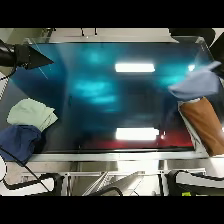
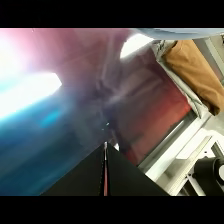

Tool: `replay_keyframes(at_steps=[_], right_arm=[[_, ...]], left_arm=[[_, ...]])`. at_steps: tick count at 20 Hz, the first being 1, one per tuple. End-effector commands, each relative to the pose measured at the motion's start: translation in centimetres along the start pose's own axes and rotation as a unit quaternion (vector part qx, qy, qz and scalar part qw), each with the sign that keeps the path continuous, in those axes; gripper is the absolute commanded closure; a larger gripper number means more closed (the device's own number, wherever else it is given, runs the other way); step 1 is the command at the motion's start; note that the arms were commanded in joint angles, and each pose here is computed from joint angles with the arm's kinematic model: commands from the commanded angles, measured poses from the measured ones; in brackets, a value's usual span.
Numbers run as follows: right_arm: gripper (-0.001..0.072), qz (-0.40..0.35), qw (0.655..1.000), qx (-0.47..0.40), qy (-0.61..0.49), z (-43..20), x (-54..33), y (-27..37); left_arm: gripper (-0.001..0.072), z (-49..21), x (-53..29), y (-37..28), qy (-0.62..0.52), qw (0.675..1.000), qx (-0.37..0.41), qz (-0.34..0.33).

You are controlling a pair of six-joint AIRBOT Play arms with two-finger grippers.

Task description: Fold the shirts.

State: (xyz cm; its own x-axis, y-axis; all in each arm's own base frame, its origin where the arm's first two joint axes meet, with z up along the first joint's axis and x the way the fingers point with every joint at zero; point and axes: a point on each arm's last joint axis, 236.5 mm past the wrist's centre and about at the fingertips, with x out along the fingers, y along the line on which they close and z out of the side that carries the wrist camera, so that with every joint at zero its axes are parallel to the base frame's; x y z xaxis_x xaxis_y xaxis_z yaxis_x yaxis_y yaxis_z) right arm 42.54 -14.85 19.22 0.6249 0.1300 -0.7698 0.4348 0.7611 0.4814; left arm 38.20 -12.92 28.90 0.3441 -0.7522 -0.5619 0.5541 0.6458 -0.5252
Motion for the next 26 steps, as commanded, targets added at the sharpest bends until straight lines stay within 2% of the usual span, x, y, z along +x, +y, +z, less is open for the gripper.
replay_keyframes(at_steps=[1,3,6,12,14,15,16,17,20,21,23,25,26], right_arm=[[0.0695,-0.088,0.991,0.099,0.013,-1.7,-6.0,-8.8],[0.0695,-0.149,0.978,0.135,0.062,-4.6,-7.4,-13.1],[0.0695,-0.277,0.935,0.170,0.143,-9.8,-8.8,-19.5],[0.0694,-0.318,0.893,0.225,0.227,-18.0,-3.9,-24.1],[0.0655,-0.320,0.886,0.234,0.239,-19.8,-2.2,-25.2],[0.0404,-0.320,0.884,0.236,0.247,-20.4,-1.8,-25.5],[0.0087,-0.320,0.881,0.236,0.255,-20.7,-1.5,-25.6],[0.0028,-0.319,0.882,0.233,0.258,-20.7,-1.4,-25.7],[0.0029,-0.305,0.893,0.232,0.236,-19.0,-1.4,-24.8],[0.0079,-0.286,0.903,0.231,0.220,-17.7,-1.4,-23.8],[0.0391,-0.212,0.933,0.226,0.183,-14.4,-0.8,-20.1],[0.0623,-0.115,0.962,0.201,0.147,-11.1,0.1,-14.9],[0.0695,-0.067,0.973,0.181,0.125,-9.6,0.5,-11.9]], left_arm=[[0.0686,-0.2,0.0,0.0,0.004,1.000,0.000,-0.001],[0.0686,-0.2,0.0,-0.1,0.004,1.000,0.000,-0.001],[0.0685,-0.2,0.0,-0.1,0.004,1.000,0.000,-0.001],[0.0686,-0.3,0.4,-0.4,0.008,1.000,0.003,-0.005],[0.0685,-0.3,0.6,-0.7,0.010,1.000,0.005,-0.009],[0.0686,-0.3,0.9,-0.9,0.013,1.000,0.007,-0.011],[0.0685,-0.4,1.2,-1.1,0.016,1.000,0.009,-0.015],[0.0686,-0.5,1.6,-1.3,0.021,1.000,0.010,-0.020],[0.0685,-0.7,3.2,-1.4,0.037,0.999,0.008,-0.033],[0.0686,-0.8,3.7,-1.4,0.042,0.998,0.007,-0.037],[0.0685,-0.6,4.1,-1.2,0.039,0.998,0.005,-0.038],[0.0686,0.4,3.5,-0.5,0.015,1.000,0.002,-0.027],[0.0686,0.9,2.8,0.0,0.000,1.000,-0.001,-0.017]])
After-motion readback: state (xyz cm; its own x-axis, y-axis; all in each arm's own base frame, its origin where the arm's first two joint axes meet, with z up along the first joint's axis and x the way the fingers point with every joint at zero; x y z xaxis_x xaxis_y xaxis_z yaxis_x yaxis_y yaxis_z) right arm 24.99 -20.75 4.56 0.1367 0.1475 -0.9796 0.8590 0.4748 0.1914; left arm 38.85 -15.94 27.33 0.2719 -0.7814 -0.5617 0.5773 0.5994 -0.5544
